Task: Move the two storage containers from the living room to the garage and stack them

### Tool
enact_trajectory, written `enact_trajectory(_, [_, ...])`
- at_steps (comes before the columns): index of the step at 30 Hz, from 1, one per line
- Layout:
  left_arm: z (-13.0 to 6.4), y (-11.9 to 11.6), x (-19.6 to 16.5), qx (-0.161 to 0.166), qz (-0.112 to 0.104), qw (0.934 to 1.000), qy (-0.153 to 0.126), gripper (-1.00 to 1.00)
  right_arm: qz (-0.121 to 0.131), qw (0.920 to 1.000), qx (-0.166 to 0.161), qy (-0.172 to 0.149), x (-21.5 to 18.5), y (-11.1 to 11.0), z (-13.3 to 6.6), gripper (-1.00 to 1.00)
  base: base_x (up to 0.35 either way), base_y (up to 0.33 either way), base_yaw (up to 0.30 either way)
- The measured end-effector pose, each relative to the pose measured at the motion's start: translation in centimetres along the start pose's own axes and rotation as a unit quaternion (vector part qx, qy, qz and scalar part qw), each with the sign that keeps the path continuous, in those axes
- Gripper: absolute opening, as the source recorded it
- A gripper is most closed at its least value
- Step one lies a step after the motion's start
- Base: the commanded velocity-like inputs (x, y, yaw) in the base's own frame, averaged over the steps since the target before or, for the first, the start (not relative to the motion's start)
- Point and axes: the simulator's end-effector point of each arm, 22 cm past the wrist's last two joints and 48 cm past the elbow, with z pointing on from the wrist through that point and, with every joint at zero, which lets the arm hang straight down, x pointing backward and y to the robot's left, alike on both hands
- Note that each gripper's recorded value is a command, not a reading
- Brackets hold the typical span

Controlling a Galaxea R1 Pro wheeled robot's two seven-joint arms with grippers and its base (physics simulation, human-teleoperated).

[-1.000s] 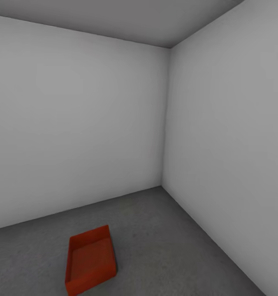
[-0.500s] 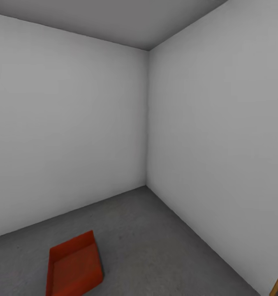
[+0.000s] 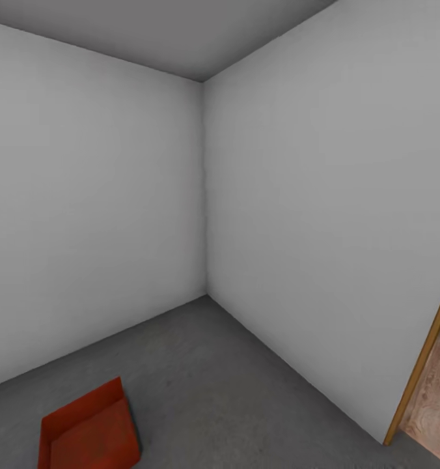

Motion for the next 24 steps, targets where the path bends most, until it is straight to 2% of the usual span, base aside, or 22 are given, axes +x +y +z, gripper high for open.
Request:
enact_trajectory(9, [0.0,0.7,0.5,-0.004,0.0,1.0,0.006,1.0,0.0,1.0,0.001,-0.002,-0.2,-0.2,0.0,1.0,0.0,0.0,-0.288])
enact_trajectory(13, [0.0,1.4,1.9,-0.004,0.002,0.9997,0.025,1.0,0.0,1.0,0.002,-0.003,-0.2,-0.3,0.0,1.0,0.0,0.0,-0.288])
enact_trajectory(16, [-0.1,1.1,3.1,0.009,0.004,0.9987,0.05,1.0,0.0,1.0,0.001,-0.003,-0.3,-0.2,0.0,1.0,0.0,0.0,-0.288])
enact_trajectory(24, [-0.2,0.0,3.5,0.032,0.005,0.9978,0.059,1.0,0.0,1.0,0.001,-0.005,-0.4,-0.2,-0.1,1.0,0.0,0.0,-0.288])
